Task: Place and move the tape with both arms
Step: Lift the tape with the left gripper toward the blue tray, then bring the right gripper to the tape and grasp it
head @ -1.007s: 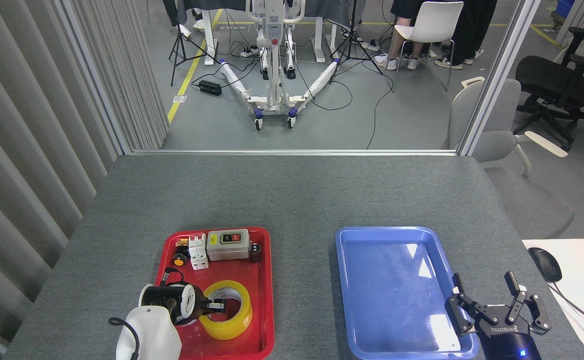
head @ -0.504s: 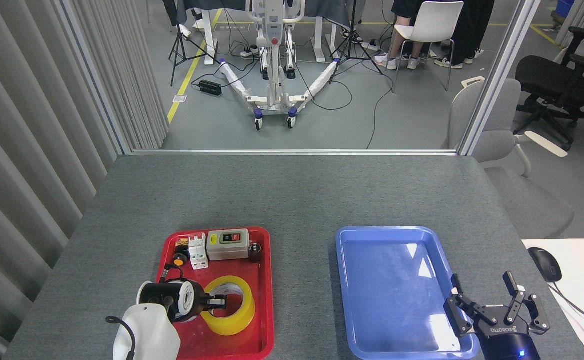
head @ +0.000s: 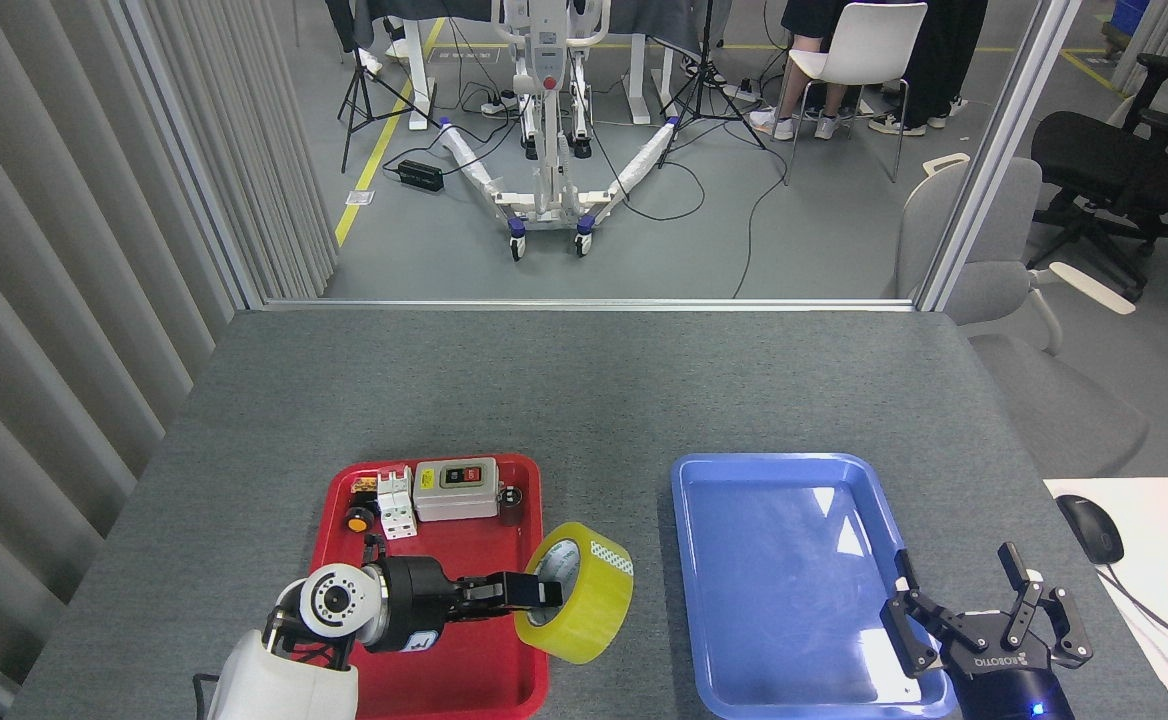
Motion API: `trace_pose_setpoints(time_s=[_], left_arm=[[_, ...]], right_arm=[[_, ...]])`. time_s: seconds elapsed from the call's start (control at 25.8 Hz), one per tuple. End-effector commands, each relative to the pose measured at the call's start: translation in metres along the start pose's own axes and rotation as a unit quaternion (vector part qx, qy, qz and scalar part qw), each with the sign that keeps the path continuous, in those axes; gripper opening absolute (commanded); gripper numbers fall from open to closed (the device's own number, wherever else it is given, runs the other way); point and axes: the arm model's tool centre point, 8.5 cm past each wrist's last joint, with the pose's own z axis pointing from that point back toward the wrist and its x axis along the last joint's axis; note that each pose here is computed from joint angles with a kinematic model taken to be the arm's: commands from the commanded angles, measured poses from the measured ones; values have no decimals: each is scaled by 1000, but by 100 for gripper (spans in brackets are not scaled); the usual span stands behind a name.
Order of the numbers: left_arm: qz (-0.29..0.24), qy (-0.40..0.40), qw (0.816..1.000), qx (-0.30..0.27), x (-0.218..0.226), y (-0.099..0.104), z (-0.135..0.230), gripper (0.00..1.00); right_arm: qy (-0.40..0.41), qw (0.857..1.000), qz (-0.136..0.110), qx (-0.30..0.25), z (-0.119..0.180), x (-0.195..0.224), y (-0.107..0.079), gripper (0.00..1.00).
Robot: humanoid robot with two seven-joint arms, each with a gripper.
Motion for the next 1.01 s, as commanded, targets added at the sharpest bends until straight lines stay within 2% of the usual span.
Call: trace_pose_setpoints(time_s=[0.0,0.08,0.15,0.27,0.35,0.43,0.5,0.58,0.7,0.85,0.97], left_arm=[[45,-81,995,-22,18,-10,-12,0],[76,-98,991,-47,28,-16,-21,0],[114,-115,985,-67,34,-20,-26,0],[161,-122,975,-96,35,-24,-26,0],[172,-132,971,-99,36,-24,-25,0],[177,-165,965,-100,42,-22,-23,0],[173,-192,961,-96,49,-19,-17,0],[170,-210,958,-100,54,-18,-15,0],[172,-248,946,-119,59,-21,-11,0],[176,-289,931,-137,61,-29,-7,0],[175,-300,928,-138,63,-30,-6,0]], right_arm=[[-52,998,-17,-14,-2,10,-9,100],[-81,996,-43,-20,0,16,-12,100],[-119,989,-82,-24,7,20,-12,100],[-204,966,-158,-16,23,31,-11,100],[-194,958,-211,8,27,28,-8,100],[-210,942,-261,29,31,29,-7,100],[-257,922,-284,51,32,38,-8,100],[-314,905,-279,64,28,50,-14,100],[-373,891,-247,80,23,66,-21,99],[-410,882,-220,77,13,77,-34,99],[-439,876,-186,73,8,76,-49,99]])
